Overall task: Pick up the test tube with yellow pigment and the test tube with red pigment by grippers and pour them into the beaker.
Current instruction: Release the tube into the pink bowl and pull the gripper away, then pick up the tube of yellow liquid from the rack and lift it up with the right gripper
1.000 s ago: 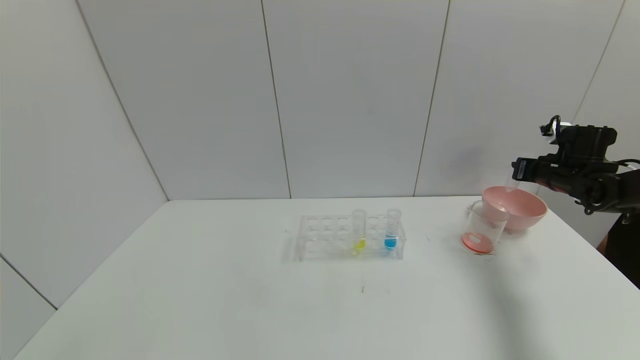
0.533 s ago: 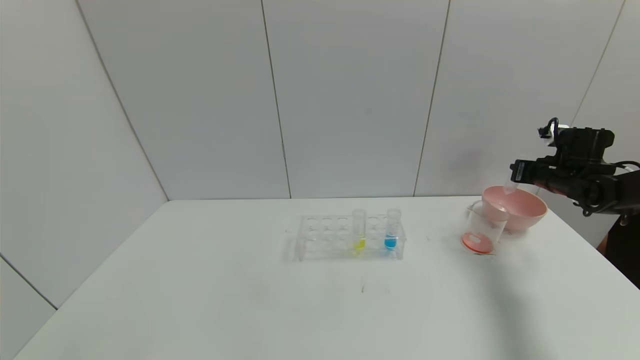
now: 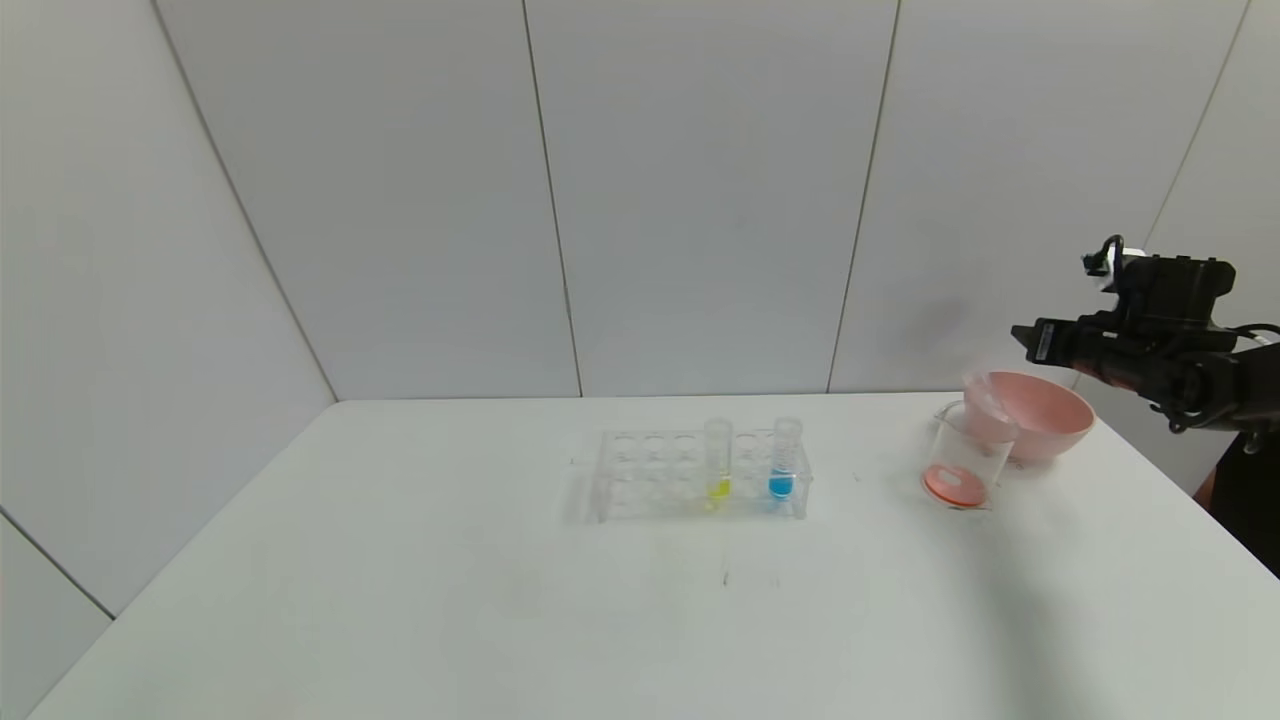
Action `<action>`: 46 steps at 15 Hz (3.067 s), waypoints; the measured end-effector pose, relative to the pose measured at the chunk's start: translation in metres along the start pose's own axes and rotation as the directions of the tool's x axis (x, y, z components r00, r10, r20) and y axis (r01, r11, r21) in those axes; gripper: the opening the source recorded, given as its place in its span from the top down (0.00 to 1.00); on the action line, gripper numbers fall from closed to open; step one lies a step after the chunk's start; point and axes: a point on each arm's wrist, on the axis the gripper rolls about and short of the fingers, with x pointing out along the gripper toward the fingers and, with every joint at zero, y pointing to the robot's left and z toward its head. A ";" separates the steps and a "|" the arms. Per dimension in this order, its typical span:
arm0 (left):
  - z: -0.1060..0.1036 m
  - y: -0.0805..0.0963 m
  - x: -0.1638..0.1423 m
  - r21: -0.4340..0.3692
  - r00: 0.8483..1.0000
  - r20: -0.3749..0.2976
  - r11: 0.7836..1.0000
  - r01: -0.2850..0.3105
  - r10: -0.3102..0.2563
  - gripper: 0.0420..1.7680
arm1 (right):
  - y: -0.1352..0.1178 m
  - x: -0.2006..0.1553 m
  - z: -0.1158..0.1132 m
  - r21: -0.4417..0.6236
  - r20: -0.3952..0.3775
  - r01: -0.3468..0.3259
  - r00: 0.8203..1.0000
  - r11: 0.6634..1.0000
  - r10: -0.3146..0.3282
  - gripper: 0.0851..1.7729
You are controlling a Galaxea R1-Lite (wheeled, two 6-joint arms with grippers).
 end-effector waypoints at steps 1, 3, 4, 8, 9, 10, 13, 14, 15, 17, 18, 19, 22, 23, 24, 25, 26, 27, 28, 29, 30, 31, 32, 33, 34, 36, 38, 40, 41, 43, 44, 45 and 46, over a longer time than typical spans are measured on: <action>0.000 0.000 0.000 0.000 1.000 0.000 1.000 0.000 0.000 0.03 | 0.000 0.000 0.000 0.001 0.000 0.000 1.000 1.000 0.000 0.30; 0.000 0.000 0.000 0.000 1.000 0.000 1.000 0.000 0.000 0.03 | 0.002 -0.002 0.002 0.000 0.004 0.000 1.000 1.000 0.000 0.25; 0.000 0.000 0.000 0.000 1.000 0.000 1.000 0.000 0.000 0.03 | 0.003 -0.005 0.005 -0.001 0.006 -0.001 1.000 1.000 0.001 0.22; 0.000 0.000 0.000 0.000 1.000 0.000 1.000 0.000 0.000 0.03 | 0.015 -0.029 0.012 -0.006 -0.004 -0.026 1.000 1.000 0.026 0.15; 0.000 0.000 0.000 0.000 1.000 0.000 1.000 0.000 0.000 0.03 | 0.021 -0.040 0.013 -0.009 -0.010 -0.041 0.999 0.999 0.041 0.14; 0.000 0.000 0.000 0.000 1.000 0.000 1.000 0.000 0.000 0.03 | 0.029 -0.053 0.014 -0.013 -0.015 -0.059 0.998 0.998 0.059 0.12; 0.000 0.000 0.000 0.000 1.000 0.000 1.000 0.000 0.000 0.03 | 0.052 -0.101 0.017 -0.021 -0.031 -0.118 0.993 0.993 0.117 0.10; 0.000 0.000 0.000 0.000 1.000 0.000 1.000 0.000 0.000 0.03 | 0.060 -0.121 0.017 -0.019 -0.035 -0.143 0.989 0.990 0.142 0.09; 0.000 0.000 0.000 0.000 1.000 0.000 1.000 0.000 0.000 0.03 | 0.068 -0.141 0.015 -0.017 -0.042 -0.167 0.985 0.986 0.166 0.08; 0.000 0.000 0.000 0.000 1.000 0.000 1.000 0.000 0.000 0.03 | 0.088 -0.186 0.002 -0.024 -0.072 -0.201 0.977 0.979 0.198 0.07; 0.000 0.000 0.000 0.000 1.000 0.000 1.000 0.000 0.000 0.03 | 0.099 -0.208 -0.006 -0.036 -0.083 -0.203 0.976 0.978 0.200 0.07; 0.000 0.000 0.000 0.000 1.000 0.000 1.000 0.000 0.000 0.03 | 0.111 -0.229 -0.014 -0.039 -0.090 -0.215 0.973 0.976 0.211 0.06; 0.000 0.000 0.000 0.000 1.000 0.000 1.000 0.000 0.000 0.03 | 0.141 -0.281 -0.031 -0.003 -0.084 -0.242 0.967 0.970 0.241 0.06; 0.000 0.000 0.000 0.000 1.000 0.000 1.000 0.000 0.000 0.03 | 0.149 -0.295 -0.036 0.013 -0.080 -0.245 0.966 0.969 0.245 0.05; 0.000 0.000 0.000 0.000 1.000 0.000 1.000 0.000 0.000 0.03 | 0.157 -0.306 -0.040 0.025 -0.077 -0.252 0.964 0.968 0.253 0.05; 0.000 0.000 0.000 0.000 1.000 0.000 1.000 0.000 0.000 0.03 | 0.166 -0.317 -0.045 0.031 -0.072 -0.248 0.966 0.968 0.250 0.05; 0.000 0.000 0.000 0.000 1.000 0.000 1.000 0.000 0.000 0.03 | 0.175 -0.324 -0.051 0.034 -0.070 -0.245 0.967 0.969 0.247 0.05; 0.000 0.000 0.000 0.000 1.000 0.000 1.000 0.000 0.000 0.03 | 0.183 -0.327 -0.055 0.037 -0.071 -0.245 0.966 0.969 0.247 0.05; 0.000 0.000 0.000 0.000 1.000 0.000 1.000 0.000 0.000 0.03 | 0.193 -0.331 -0.061 0.034 -0.080 -0.256 0.963 0.966 0.258 0.05; 0.000 0.000 0.000 0.000 1.000 0.000 1.000 0.000 0.000 0.03 | 0.203 -0.334 -0.066 0.021 -0.095 -0.275 0.956 0.961 0.276 0.05; 0.000 0.000 0.000 0.000 1.000 0.000 1.000 0.000 0.000 0.03 | 0.212 -0.335 -0.071 0.008 -0.107 -0.294 0.950 0.956 0.293 0.04; 0.000 0.000 0.000 0.000 1.000 0.000 1.000 0.000 0.000 0.03 | 0.222 -0.334 -0.075 -0.005 -0.119 -0.305 0.946 0.952 0.302 0.04; 0.000 0.000 0.000 0.000 1.000 0.000 1.000 0.000 0.000 0.03 | 0.231 -0.332 -0.079 -0.017 -0.128 -0.307 0.944 0.951 0.303 0.04; 0.000 0.000 0.000 0.000 1.000 0.000 1.000 0.000 0.000 0.03 | 0.241 -0.329 -0.083 -0.029 -0.132 -0.301 0.946 0.953 0.295 0.04; 0.000 0.000 0.000 0.000 1.000 0.000 1.000 0.000 0.000 0.03 | 0.251 -0.325 -0.087 -0.040 -0.136 -0.296 0.948 0.954 0.289 0.04; 0.000 0.000 0.000 0.000 1.000 0.000 1.000 0.000 0.000 0.03 | 0.272 -0.316 -0.093 -0.051 -0.139 -0.288 0.950 0.956 0.279 0.04; 0.000 0.000 0.000 0.000 1.000 0.000 1.000 0.000 0.000 0.03 | 0.291 -0.304 -0.098 -0.055 -0.140 -0.282 0.952 0.958 0.272 0.04; 0.000 0.000 0.000 0.000 1.000 0.000 1.000 0.000 0.000 0.03 | 0.306 -0.289 -0.102 -0.050 -0.138 -0.267 0.956 0.962 0.258 0.04; 0.000 0.000 0.000 0.000 1.000 0.000 1.000 0.000 0.000 0.03 | 0.313 -0.282 -0.103 -0.045 -0.134 -0.261 0.958 0.964 0.253 0.04; 0.000 0.000 0.000 0.000 1.000 0.000 1.000 0.000 0.000 0.03 | 0.326 -0.266 -0.109 -0.041 -0.138 -0.255 0.959 0.966 0.247 0.04; 0.000 0.000 0.000 0.000 1.000 0.000 1.000 0.000 0.000 0.03 | 0.332 -0.259 -0.112 -0.042 -0.140 -0.251 0.960 0.967 0.243 0.04; 0.000 0.000 0.000 0.000 1.000 0.000 1.000 0.000 0.000 0.03 | 0.338 -0.250 -0.114 -0.042 -0.140 -0.245 0.961 0.969 0.237 0.04; 0.000 0.000 0.000 0.000 1.000 0.000 1.000 0.000 0.000 0.03 | 0.343 -0.242 -0.116 -0.044 -0.137 -0.237 0.964 0.970 0.229 0.04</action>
